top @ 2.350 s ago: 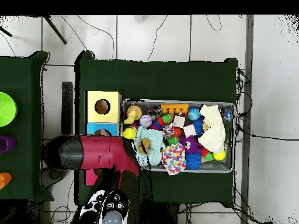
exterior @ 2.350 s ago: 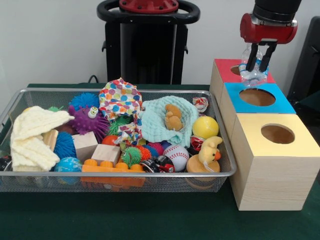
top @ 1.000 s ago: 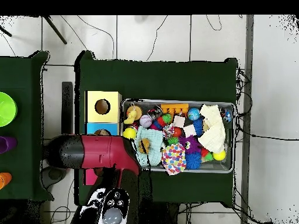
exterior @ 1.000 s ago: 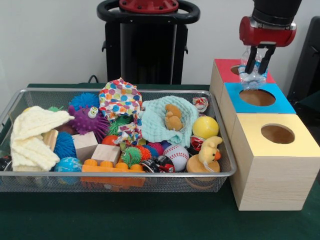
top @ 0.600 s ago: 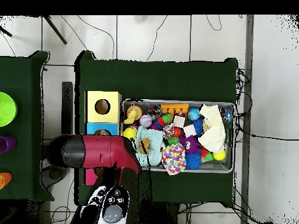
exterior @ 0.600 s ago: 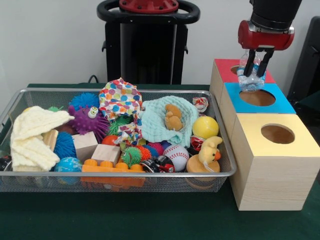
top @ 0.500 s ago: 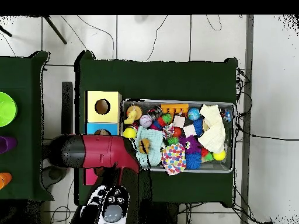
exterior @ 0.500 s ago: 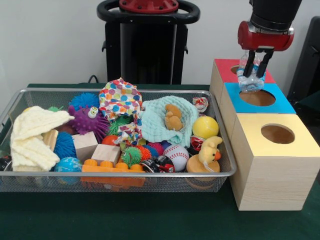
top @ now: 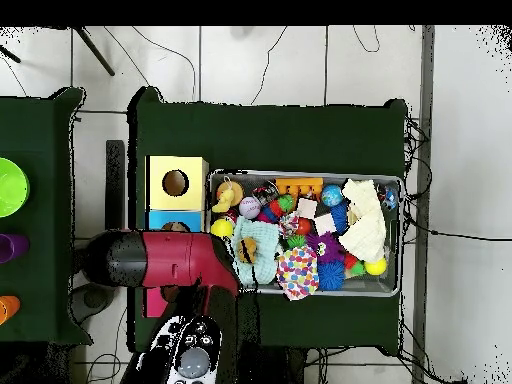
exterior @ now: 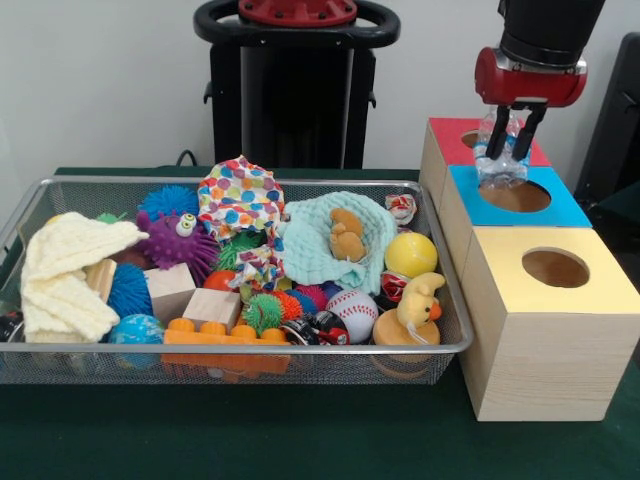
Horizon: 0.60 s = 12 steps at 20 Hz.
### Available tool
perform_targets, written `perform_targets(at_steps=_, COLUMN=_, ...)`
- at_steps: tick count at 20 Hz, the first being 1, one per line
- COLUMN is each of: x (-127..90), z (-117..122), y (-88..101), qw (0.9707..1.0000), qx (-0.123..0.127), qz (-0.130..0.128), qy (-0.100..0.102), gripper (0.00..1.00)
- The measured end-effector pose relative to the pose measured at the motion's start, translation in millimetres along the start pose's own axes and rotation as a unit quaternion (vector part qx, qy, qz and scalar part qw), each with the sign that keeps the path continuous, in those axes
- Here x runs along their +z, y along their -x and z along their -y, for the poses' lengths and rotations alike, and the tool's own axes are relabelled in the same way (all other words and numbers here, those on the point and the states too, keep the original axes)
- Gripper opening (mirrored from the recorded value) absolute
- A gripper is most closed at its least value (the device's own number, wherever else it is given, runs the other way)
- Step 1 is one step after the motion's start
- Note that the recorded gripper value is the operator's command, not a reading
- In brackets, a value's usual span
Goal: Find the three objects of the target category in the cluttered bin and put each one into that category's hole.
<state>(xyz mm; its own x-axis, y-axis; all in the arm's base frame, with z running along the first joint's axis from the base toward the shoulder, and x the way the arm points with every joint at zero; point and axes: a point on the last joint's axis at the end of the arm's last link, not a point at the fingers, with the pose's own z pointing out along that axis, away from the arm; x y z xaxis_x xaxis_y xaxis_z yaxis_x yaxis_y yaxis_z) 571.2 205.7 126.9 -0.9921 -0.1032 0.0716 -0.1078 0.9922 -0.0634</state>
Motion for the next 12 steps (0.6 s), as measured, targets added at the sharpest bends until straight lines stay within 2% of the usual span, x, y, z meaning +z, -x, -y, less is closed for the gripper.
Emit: perform_targets(at_steps=12, x=0.3, z=-0.4, y=5.8, qw=0.9999, qx=0.006, qz=0.015, qy=0.002, gripper=0.00)
